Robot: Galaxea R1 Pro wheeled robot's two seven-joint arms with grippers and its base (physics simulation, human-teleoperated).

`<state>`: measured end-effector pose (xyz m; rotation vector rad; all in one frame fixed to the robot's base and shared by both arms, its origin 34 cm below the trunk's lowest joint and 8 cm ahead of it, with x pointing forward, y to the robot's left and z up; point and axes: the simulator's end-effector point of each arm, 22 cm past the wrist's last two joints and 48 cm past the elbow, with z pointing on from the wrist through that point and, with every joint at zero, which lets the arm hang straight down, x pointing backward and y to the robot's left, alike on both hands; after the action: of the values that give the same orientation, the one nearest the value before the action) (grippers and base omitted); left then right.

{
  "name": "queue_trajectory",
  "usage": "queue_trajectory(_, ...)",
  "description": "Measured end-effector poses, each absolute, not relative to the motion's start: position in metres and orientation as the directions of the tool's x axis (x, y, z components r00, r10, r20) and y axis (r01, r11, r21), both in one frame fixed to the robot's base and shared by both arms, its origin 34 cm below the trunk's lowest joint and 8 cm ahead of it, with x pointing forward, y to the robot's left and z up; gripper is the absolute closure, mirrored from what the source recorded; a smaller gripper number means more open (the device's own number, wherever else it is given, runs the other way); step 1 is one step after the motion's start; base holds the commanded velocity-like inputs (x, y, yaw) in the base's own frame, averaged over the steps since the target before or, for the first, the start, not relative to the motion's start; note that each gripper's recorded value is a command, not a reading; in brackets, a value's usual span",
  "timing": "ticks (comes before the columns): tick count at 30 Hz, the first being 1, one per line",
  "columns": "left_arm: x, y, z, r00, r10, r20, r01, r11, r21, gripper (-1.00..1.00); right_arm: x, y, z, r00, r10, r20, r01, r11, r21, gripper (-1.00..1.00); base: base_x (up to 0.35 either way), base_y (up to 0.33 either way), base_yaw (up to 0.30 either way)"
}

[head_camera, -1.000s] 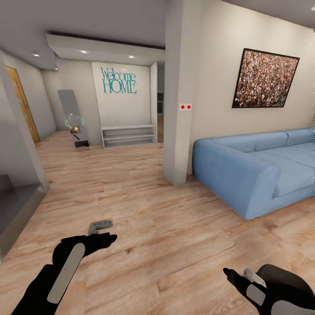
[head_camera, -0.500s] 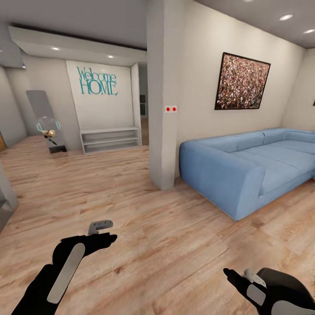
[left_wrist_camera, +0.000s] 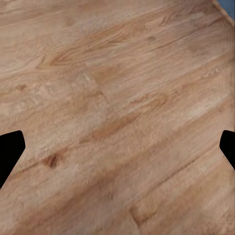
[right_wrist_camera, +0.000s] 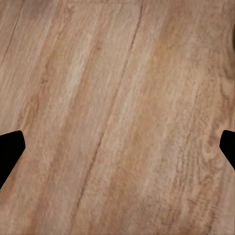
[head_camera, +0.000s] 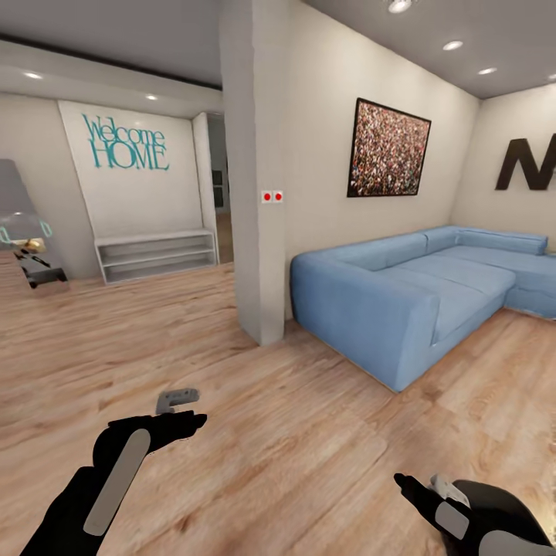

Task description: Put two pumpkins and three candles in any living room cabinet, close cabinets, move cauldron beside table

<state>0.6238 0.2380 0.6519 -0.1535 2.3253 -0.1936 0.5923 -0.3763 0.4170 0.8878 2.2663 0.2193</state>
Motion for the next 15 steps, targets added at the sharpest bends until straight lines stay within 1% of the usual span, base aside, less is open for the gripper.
queue_trajectory(10,0.6236,0.2387,0.6562,-0.681,-0.17,-0.712,-0.05,0.981,-0.186,-1.0,0.5938,-0.3772,0.421,-0.528,0.653,-0.543,0.536,0.752,0.383,-1.0,0.271,0.017,-0.267)
queue_trajectory(15,0.6236,0.2387,0.6583,-0.678,-0.17,-0.715,-0.049,0.981,-0.186,-1.0,0.591,-0.3799,0.4204,-0.528,0.653,-0.543,0.542,0.751,0.377,-1.0,0.226,0.0,-0.267)
